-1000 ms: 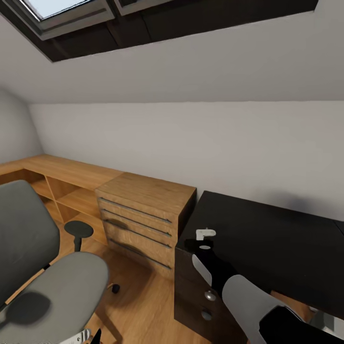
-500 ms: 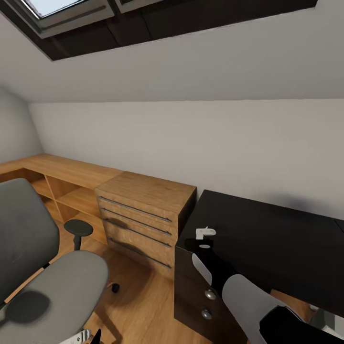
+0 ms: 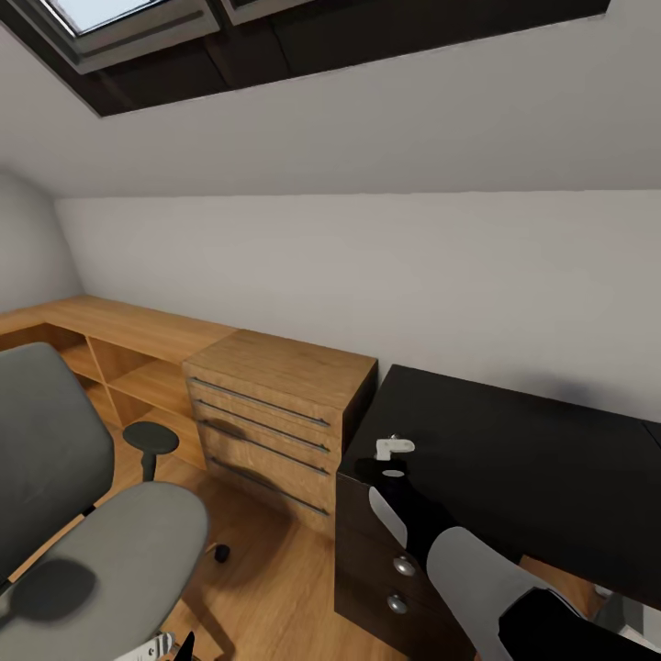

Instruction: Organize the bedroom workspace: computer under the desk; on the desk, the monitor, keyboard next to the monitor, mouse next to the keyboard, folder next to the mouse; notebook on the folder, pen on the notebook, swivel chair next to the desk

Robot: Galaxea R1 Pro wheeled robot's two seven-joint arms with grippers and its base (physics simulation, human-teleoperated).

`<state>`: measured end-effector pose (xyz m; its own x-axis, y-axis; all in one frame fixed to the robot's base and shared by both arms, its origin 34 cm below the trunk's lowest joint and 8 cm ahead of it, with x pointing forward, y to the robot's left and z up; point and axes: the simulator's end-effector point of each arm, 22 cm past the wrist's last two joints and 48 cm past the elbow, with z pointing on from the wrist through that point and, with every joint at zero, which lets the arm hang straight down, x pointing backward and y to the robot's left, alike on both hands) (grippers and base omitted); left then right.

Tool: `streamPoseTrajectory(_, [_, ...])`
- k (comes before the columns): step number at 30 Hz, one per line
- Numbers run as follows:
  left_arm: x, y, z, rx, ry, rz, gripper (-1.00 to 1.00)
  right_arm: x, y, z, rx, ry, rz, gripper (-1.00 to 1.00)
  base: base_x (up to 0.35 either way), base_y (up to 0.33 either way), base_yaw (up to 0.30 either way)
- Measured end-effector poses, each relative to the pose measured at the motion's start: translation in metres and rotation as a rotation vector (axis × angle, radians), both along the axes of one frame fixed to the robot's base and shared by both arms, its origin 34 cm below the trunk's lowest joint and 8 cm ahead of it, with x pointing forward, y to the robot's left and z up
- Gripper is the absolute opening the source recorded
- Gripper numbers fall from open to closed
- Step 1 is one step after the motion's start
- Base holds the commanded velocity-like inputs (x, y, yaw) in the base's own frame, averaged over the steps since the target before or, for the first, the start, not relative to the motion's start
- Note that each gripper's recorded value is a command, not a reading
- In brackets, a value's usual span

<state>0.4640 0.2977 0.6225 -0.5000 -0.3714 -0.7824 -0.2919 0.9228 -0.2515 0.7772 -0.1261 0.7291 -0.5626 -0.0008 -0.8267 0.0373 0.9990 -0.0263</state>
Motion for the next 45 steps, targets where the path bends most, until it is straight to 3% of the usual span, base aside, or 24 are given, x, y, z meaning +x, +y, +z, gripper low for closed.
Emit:
streamPoseTrajectory(13, [0.0000, 0.0000, 0.0000, 0.000, 0.000, 0.000, 1.00, -0.0004, 0.0009, -0.0001, 0.001, 0.003, 0.000, -1.00, 0.000, 0.000, 0.000])
streamPoseTrajectory(22, [0.0000, 0.0000, 0.0000, 0.000, 0.000, 0.000, 1.00, -0.0021, -0.0013, -0.0013, 0.035, 0.045, -0.020, -1.00, 0.000, 0.000, 0.000])
streamPoseTrajectory(45, [-0.0010, 0.0000, -0.0016, 0.000, 0.006, -0.001, 1.00, -0.0040, -0.0013, -0.0010, 0.038, 0.082, -0.016, -1.00, 0.000, 0.000, 0.000])
